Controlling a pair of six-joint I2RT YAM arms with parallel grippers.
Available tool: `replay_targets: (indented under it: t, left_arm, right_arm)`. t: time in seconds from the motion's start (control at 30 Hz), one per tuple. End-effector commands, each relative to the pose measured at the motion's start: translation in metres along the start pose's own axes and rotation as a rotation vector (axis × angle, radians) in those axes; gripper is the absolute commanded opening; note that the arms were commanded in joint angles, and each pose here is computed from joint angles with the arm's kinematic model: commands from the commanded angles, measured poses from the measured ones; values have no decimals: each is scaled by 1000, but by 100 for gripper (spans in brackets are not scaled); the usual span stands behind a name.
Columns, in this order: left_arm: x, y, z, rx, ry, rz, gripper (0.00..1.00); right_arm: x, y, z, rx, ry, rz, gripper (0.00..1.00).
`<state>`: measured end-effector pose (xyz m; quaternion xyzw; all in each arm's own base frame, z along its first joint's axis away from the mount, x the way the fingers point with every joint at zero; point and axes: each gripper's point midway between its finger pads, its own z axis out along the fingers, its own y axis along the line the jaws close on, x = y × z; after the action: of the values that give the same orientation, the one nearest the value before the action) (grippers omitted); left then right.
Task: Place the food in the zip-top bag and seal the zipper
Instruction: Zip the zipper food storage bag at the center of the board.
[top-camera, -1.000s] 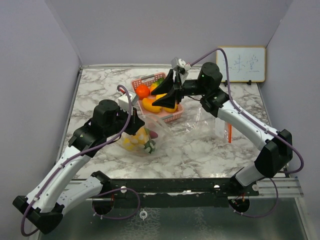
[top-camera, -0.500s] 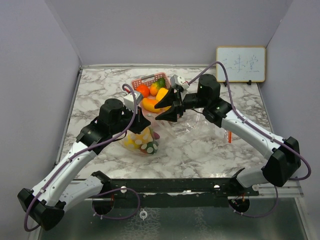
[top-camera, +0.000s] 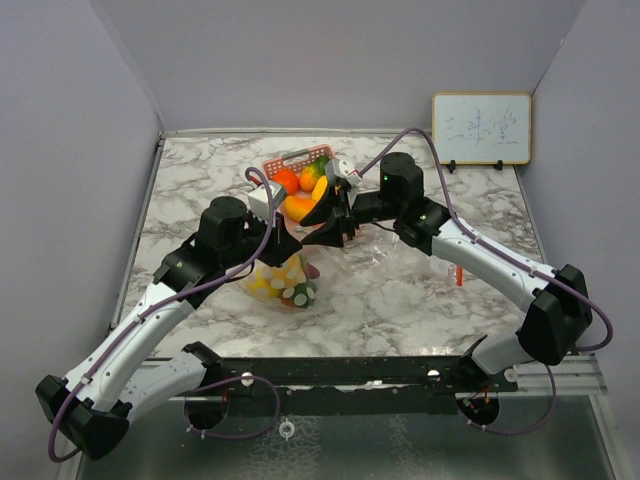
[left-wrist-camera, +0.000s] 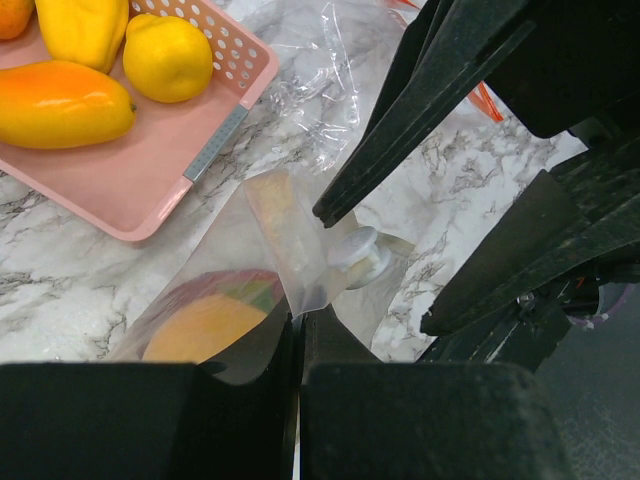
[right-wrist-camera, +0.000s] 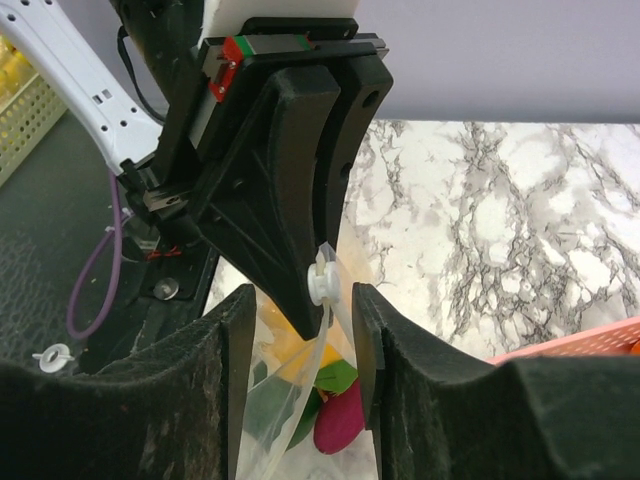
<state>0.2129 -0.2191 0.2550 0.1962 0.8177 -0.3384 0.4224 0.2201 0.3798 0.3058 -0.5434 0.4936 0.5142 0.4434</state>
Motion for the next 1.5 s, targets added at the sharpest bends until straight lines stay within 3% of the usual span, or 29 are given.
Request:
replay_targets:
  t: [0.0, 0.33, 0.7, 0.83, 1.1, 1.13, 1.2, 1.27, 1.4, 1.47]
  left_arm:
    - [-6, -8, -4, 35, -25, 9, 0]
    - [-7, -8, -4, 35, -33, 10, 0]
    - [-5, -7, -5, 35, -36, 10, 0]
    - [-7, -8, -6, 35, -45, 14, 0]
    - [-6, -6, -6, 25, -45, 21, 0]
    - [-5, -4, -6, 20, -43, 27, 7]
    - [-7, -2, -9, 6, -54, 50, 37]
    - [-12, 2, -12, -15, -75, 86, 48]
    - [-27, 5, -22, -47, -144, 165, 51]
    - [-32, 5, -24, -50, -173, 192, 42]
  right_arm:
    - [-15, -12, 5, 41, -16, -48, 39]
    - [-13, -8, 8, 10, -15, -24, 25]
    - [-13, -6, 14, -7, -5, -8, 25]
    - [-11, -8, 16, 3, 5, 2, 3]
    - [-8, -17, 12, 76, 32, 13, 2]
    - [-11, -16, 12, 78, 28, 15, 2]
    - [-15, -15, 11, 73, 21, 19, 2]
    - [-17, -12, 11, 60, 21, 27, 2]
    - [-20, -9, 11, 44, 25, 38, 2]
    - [-24, -7, 11, 33, 21, 35, 2]
